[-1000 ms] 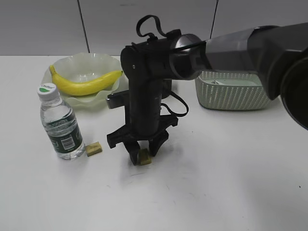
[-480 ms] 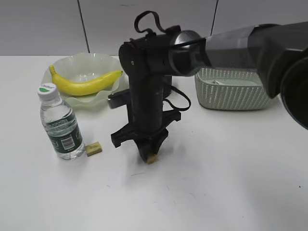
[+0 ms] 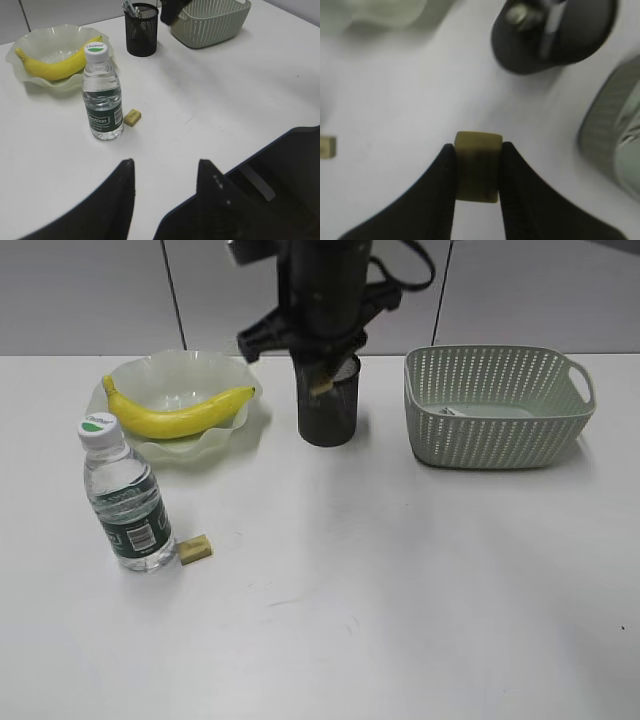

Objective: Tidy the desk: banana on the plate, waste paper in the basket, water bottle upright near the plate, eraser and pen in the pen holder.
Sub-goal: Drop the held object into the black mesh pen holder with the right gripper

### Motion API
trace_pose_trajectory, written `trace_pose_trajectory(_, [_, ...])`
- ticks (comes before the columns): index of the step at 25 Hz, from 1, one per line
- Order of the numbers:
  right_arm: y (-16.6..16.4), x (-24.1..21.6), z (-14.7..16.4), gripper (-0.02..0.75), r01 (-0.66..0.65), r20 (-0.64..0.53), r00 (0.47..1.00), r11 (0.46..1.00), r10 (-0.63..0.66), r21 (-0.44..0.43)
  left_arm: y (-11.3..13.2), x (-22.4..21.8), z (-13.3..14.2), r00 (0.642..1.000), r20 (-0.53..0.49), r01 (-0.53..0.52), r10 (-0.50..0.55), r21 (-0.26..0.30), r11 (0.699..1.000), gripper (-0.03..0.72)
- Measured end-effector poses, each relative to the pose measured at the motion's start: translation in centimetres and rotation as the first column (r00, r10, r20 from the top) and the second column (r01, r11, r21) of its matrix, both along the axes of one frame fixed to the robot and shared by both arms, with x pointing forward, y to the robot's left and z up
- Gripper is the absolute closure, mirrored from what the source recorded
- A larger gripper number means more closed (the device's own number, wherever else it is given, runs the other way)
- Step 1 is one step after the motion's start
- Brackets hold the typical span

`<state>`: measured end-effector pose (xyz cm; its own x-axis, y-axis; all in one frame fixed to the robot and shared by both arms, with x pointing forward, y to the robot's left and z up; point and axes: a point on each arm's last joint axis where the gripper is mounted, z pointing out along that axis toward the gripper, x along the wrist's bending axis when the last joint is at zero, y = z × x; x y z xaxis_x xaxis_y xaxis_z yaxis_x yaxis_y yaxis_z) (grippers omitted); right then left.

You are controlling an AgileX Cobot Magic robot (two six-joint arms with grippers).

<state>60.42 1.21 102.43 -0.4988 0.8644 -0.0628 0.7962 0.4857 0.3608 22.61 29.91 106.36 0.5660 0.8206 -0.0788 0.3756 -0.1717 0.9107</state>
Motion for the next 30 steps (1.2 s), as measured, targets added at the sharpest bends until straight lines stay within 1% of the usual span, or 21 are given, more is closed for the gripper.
trace_pose_trajectory(2, [-1.3,1.8,1.5,0.524,0.044,0.064,0.997,0.998,-0.047,0.044,0.0,0.0,0.0,1.000,0.000,0.000,0.000,0.000,1.000,0.379])
trace_pose_trajectory(4, [-2.8,3.6,2.5,0.524,0.088,0.104,0.990,0.990,-0.100,0.114,0.0,0.0,0.0,1.000,0.000,0.000,0.000,0.000,1.000,0.379])
trace_pose_trajectory(8, [-5.7,6.6,3.0,0.524,0.168,0.119,0.971,0.949,-0.206,0.265,0.0,0.0,0.0,1.000,0.000,0.000,0.000,0.000,1.000,0.379])
trace_pose_trajectory(10, [-6.8,7.9,2.7,0.524,0.193,0.132,0.961,0.932,-0.242,0.307,0.0,0.0,0.0,1.000,0.000,0.000,0.000,0.000,1.000,0.379])
trace_pose_trajectory(12, [-7.2,8.8,1.9,0.524,0.194,0.150,0.956,0.927,-0.252,0.321,0.0,0.0,0.0,1.000,0.000,0.000,0.000,0.000,1.000,0.379])
trace_pose_trajectory(14, [-6.9,9.4,0.9,0.524,0.172,0.164,0.959,0.932,-0.233,0.319,0.0,0.0,0.0,1.000,0.000,0.000,0.000,0.000,1.000,0.379])
trace_pose_trajectory(22, [-5.9,10.8,-3.9,0.524,0.166,0.144,0.965,0.932,-0.221,0.323,0.0,0.0,0.0,1.000,0.000,-0.001,0.001,0.001,1.000,0.379])
trace_pose_trajectory(25, [-5.7,11.2,-4.8,0.524,0.160,0.161,0.961,0.927,-0.225,0.339,0.0,0.0,0.0,1.000,0.001,-0.001,0.001,0.001,1.000,0.379])
trace_pose_trajectory(27, [-5.6,11.4,-5.7,0.524,0.163,0.155,0.962,0.928,-0.225,0.335,0.0,0.0,0.0,1.000,0.001,-0.001,0.001,0.001,1.000,0.379])
trace_pose_trajectory(30, [-5.6,11.4,-6.1,0.524,0.165,0.148,0.963,0.929,-0.224,0.330,0.0,0.0,0.0,1.000,0.001,-0.001,0.001,0.001,1.000,0.379])
